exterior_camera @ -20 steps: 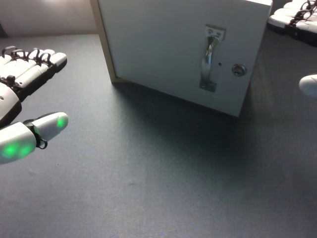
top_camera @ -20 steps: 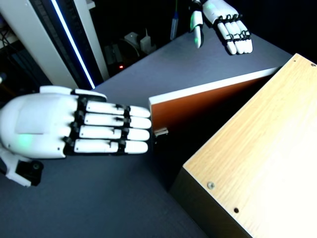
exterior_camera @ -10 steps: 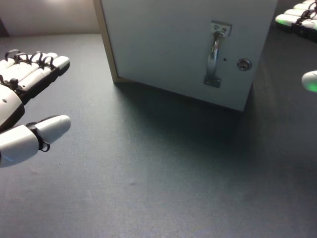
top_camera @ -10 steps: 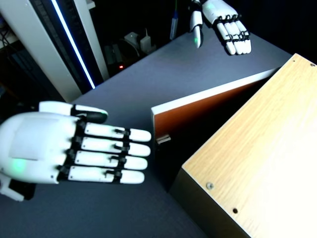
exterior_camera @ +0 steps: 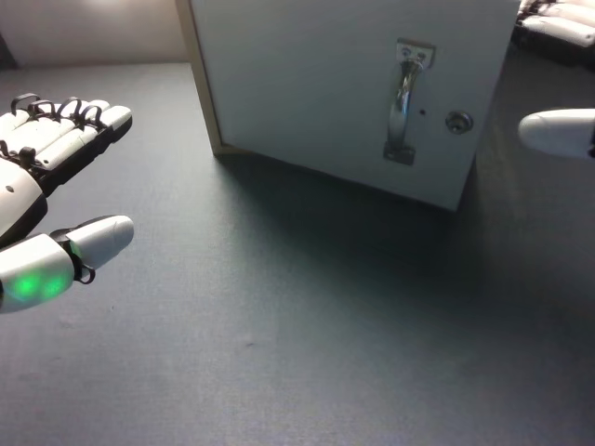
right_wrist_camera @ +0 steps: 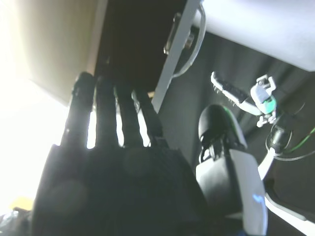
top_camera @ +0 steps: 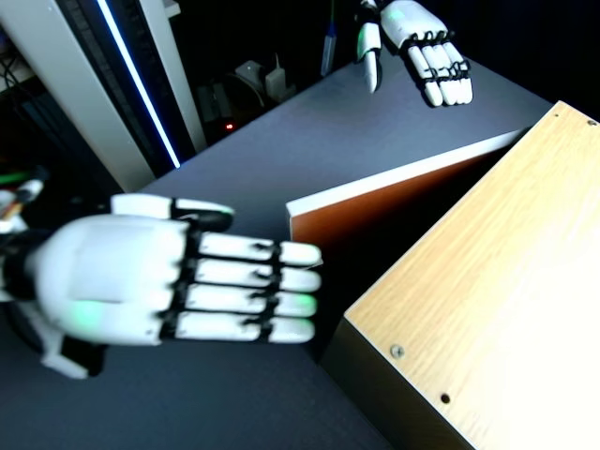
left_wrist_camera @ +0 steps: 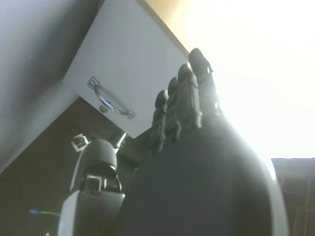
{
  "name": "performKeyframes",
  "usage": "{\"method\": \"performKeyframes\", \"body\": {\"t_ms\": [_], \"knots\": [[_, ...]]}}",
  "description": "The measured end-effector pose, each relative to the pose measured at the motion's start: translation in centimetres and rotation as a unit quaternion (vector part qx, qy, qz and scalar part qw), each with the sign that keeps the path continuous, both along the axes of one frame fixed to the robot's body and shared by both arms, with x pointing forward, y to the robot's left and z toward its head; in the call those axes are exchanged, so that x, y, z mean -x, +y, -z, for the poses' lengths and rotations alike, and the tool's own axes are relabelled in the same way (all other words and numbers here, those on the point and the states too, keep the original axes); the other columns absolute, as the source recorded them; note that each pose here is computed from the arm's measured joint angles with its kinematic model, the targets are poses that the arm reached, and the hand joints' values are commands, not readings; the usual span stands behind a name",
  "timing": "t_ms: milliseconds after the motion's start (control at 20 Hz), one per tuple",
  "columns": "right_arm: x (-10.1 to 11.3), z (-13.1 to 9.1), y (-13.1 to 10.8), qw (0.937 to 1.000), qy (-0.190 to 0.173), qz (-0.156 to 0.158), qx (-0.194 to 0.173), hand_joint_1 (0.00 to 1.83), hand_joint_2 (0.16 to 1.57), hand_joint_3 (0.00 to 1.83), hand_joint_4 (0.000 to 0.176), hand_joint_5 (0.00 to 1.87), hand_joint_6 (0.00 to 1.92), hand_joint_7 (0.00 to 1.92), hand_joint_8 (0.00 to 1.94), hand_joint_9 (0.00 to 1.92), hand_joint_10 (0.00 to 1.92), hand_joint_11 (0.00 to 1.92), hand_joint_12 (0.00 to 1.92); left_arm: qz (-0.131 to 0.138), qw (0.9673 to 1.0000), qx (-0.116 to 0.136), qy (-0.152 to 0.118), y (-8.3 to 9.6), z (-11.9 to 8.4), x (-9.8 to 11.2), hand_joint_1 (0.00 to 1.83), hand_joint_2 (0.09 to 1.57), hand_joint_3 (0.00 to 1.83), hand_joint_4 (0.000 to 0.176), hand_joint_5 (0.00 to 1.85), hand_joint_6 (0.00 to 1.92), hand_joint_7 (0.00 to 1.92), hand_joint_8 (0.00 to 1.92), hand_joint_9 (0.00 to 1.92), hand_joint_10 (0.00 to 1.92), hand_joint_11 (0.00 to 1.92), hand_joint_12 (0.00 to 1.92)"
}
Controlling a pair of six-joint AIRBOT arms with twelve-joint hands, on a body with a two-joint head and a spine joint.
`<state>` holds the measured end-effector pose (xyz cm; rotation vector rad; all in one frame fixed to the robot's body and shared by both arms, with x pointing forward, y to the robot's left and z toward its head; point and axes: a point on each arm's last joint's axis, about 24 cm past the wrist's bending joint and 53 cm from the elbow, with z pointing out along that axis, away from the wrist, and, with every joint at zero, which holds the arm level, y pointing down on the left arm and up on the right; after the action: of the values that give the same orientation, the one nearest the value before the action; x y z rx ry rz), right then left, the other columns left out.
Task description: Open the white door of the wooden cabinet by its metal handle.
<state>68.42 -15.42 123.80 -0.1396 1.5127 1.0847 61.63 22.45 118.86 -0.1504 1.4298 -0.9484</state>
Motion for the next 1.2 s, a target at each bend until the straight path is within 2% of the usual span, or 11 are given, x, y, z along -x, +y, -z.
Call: {"method": "performKeyframes", "body": {"t_ms": [150, 400, 700, 850, 1050, 1150, 1200], "knots": [[0.9, 0.4, 1.2, 0.9998, -0.001, -0.017, 0.011, 0.00, 1.35, 0.01, 0.000, 0.00, 0.00, 0.00, 0.00, 0.00, 0.00, 0.00, 0.00, -0.001, 1.0000, 0.000, 0.000, 0.0, 0.0, 0.0, 0.00, 1.41, 0.00, 0.000, 0.07, 0.00, 0.07, 0.00, 0.10, 0.00, 0.00, 0.38], [2.2, 0.7, 2.8, 0.9989, -0.002, -0.043, 0.016, 0.00, 1.31, 0.00, 0.000, 0.00, 0.00, 0.00, 0.00, 0.00, 0.00, 0.00, 0.00, 0.000, 1.0000, 0.003, 0.002, 0.1, 0.0, 0.0, 0.00, 1.41, 0.00, 0.000, 0.06, 0.00, 0.08, 0.00, 0.13, 0.01, 0.00, 0.46], [4.0, 0.4, 4.5, 0.9967, -0.002, -0.081, 0.002, 0.00, 1.40, 0.01, 0.000, 0.00, 0.00, 0.00, 0.00, 0.00, 0.00, 0.00, 0.00, -0.004, 1.0000, 0.008, 0.001, 0.4, 0.0, 0.1, 0.00, 1.40, 0.00, 0.000, 0.05, 0.00, 0.08, 0.00, 0.11, 0.00, 0.00, 0.39], [4.9, 0.3, 5.4, 0.9948, -0.004, -0.102, -0.001, 0.02, 1.41, 0.00, 0.000, 0.00, 0.00, 0.00, 0.00, 0.00, 0.00, 0.00, 0.00, -0.008, 0.9999, 0.009, 0.001, 0.7, 0.0, 0.0, 0.00, 1.39, 0.00, 0.000, 0.05, 0.00, 0.07, 0.00, 0.06, 0.00, 0.00, 0.20], [6.5, 0.0, 6.5, 0.9905, -0.007, -0.137, -0.008, 0.00, 1.44, 0.01, 0.000, 0.00, 0.00, 0.00, 0.00, 0.00, 0.00, 0.00, 0.00, -0.014, 0.9998, 0.012, -0.003, 1.0, -0.2, 0.0, 0.00, 1.38, 0.00, 0.000, 0.06, 0.00, 0.08, 0.00, 0.08, 0.01, 0.00, 0.29], [6.9, 0.1, 6.9, 0.9891, -0.009, -0.147, -0.005, 0.10, 1.42, 0.00, 0.000, 0.00, 0.00, 0.00, 0.00, 0.00, 0.00, 0.00, 0.00, -0.014, 0.9998, 0.012, -0.005, 1.1, -0.3, 0.0, 0.00, 1.39, 0.00, 0.000, 0.06, 0.00, 0.07, 0.00, 0.07, 0.00, 0.00, 0.29], [7.1, 0.3, 7.2, 0.9884, -0.009, -0.152, -0.002, 0.09, 1.42, 0.00, 0.000, 0.00, 0.00, 0.00, 0.00, 0.00, 0.00, 0.00, 0.00, -0.015, 0.9998, 0.012, -0.005, 1.2, -0.4, 0.0, 0.00, 1.39, 0.00, 0.000, 0.06, 0.00, 0.07, 0.00, 0.07, 0.00, 0.00, 0.31]]}}
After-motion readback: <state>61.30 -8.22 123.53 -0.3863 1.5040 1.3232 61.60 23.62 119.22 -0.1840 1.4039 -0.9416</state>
